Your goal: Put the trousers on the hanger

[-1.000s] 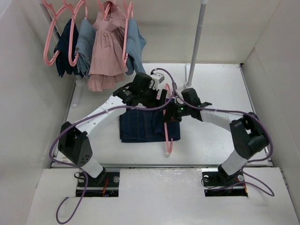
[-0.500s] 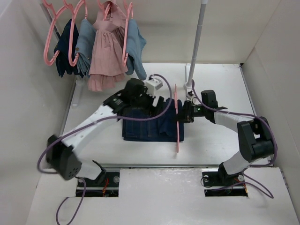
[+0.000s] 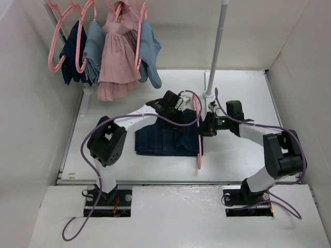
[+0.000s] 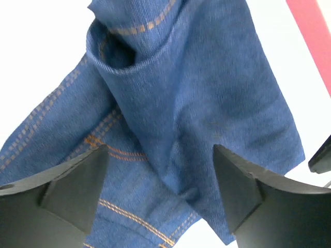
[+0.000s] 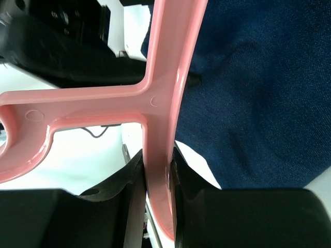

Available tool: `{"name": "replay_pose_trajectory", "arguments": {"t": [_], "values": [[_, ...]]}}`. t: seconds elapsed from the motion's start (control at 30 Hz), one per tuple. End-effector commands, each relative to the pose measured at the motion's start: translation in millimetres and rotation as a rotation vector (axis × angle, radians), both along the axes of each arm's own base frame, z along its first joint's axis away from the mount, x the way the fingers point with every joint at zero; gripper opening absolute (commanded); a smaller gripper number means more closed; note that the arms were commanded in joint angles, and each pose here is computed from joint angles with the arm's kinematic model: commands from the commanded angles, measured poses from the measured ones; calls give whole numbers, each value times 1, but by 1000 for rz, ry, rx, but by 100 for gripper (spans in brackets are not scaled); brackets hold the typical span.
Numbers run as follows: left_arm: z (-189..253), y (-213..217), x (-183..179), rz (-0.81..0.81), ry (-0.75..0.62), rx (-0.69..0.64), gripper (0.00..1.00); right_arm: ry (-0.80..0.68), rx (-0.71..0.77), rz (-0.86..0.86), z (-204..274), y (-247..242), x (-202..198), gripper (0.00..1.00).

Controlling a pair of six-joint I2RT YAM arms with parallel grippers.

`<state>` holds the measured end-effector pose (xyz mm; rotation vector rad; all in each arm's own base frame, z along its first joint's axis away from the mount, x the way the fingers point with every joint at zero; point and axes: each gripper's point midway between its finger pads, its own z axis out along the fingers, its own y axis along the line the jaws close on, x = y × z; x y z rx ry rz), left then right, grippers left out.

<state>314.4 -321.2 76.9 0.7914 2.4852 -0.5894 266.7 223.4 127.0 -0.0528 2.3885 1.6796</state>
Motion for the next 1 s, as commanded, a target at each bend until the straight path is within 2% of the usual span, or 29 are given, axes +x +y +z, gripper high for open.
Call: {"name": "replay_pose_trajectory", "arguments": {"t": [0.0, 0.1, 0.3, 0.43, 0.47, 0.5, 0.6, 0.7, 0.77, 0.87, 0.97], "values": [[24, -14, 15, 16, -70, -63, 77, -127, 43, 16, 21, -5, 6, 0], [20, -24, 5, -28, -25, -118, 63, -136, 41, 18, 21, -5, 6, 0], [2, -39, -4, -58, 10, -111, 55, -115, 37, 9, 15, -7, 9, 0], [2, -44, 0, -65, 3, -129, 26, -123, 44, 7, 18, -10, 9, 0], [3, -44, -1, -58, 9, -131, 5, -123, 44, 7, 18, -10, 9, 0], [8, -47, 2, -59, -2, -140, 0, -133, 45, -5, 21, -13, 12, 0], [21, -52, -3, -85, 27, -160, 0, -119, 45, -41, 20, -23, 10, 0], [68, -40, 0, -109, 29, -232, 0, -114, 45, -116, 26, -39, 10, 0], [117, -30, 10, -128, -38, -286, 0, -139, 44, -156, 36, -46, 8, 0], [158, -14, 0, -182, -93, -303, 0, -102, 35, -186, 30, -47, 3, 0], [175, -3, -18, -220, -112, -308, 0, -68, 34, -199, 22, -50, -1, 0]]}}
